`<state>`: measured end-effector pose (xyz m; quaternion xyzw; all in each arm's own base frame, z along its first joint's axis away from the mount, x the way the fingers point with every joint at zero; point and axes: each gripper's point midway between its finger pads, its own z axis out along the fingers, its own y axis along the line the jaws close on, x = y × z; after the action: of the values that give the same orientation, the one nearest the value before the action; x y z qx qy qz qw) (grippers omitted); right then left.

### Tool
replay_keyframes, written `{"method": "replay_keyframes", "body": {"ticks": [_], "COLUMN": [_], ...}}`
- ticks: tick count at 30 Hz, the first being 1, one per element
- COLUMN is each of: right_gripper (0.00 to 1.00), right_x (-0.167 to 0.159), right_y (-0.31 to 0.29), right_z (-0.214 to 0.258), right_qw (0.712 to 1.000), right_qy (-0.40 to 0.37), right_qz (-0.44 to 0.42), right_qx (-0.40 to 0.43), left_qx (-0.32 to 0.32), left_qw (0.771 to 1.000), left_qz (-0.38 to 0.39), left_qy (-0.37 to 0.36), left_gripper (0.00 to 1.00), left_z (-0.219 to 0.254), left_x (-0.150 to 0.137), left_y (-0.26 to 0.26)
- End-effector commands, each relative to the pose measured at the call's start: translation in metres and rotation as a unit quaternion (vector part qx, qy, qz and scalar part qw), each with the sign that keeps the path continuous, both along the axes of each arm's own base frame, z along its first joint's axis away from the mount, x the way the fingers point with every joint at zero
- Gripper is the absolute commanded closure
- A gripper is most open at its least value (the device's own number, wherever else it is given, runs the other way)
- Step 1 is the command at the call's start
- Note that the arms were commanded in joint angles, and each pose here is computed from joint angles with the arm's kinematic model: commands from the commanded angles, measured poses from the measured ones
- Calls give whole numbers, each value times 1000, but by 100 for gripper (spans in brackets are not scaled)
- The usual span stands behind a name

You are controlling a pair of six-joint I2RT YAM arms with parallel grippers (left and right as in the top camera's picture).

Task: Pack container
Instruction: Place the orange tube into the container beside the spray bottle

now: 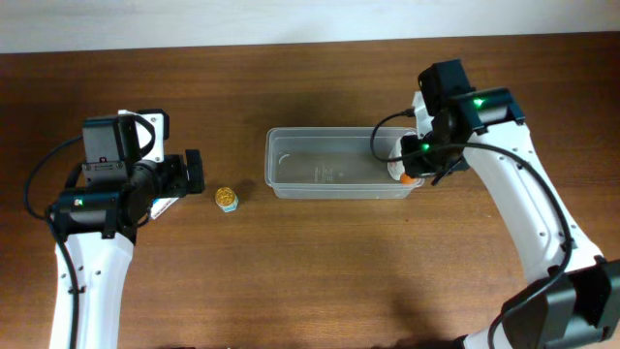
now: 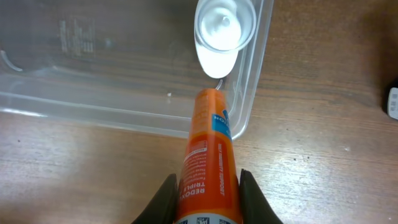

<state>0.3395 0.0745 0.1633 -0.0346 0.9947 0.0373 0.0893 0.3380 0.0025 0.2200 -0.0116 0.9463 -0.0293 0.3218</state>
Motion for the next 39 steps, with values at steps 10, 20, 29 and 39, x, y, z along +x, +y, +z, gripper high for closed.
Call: {"method": "replay_keyframes", "body": {"ticks": [10,20,29,39], "right_gripper": [92,61,59,51], "right_x": [8,14,13,27], "right_y": [3,4,4,13], "right_z": [-45,-51,-51,15], "right_qw": [999,1000,999,997], "right_qy": [30,28,30,-55], "right_qz": [0,0,0,58], "right_qx": [-11,-11,-11,-10], "left_qx": [-8,-8,-8,-8], "left_qw": [1000,1000,1000,1000], "left_qz": [-4,-4,-4,-4], "left_qy": [4,4,4,4], "left_gripper": [1,1,1,1], "left_z": [-1,-1,-1,-1], "left_x": [6,6,6,6], "left_y": [-4,-4,-4,-4]}}
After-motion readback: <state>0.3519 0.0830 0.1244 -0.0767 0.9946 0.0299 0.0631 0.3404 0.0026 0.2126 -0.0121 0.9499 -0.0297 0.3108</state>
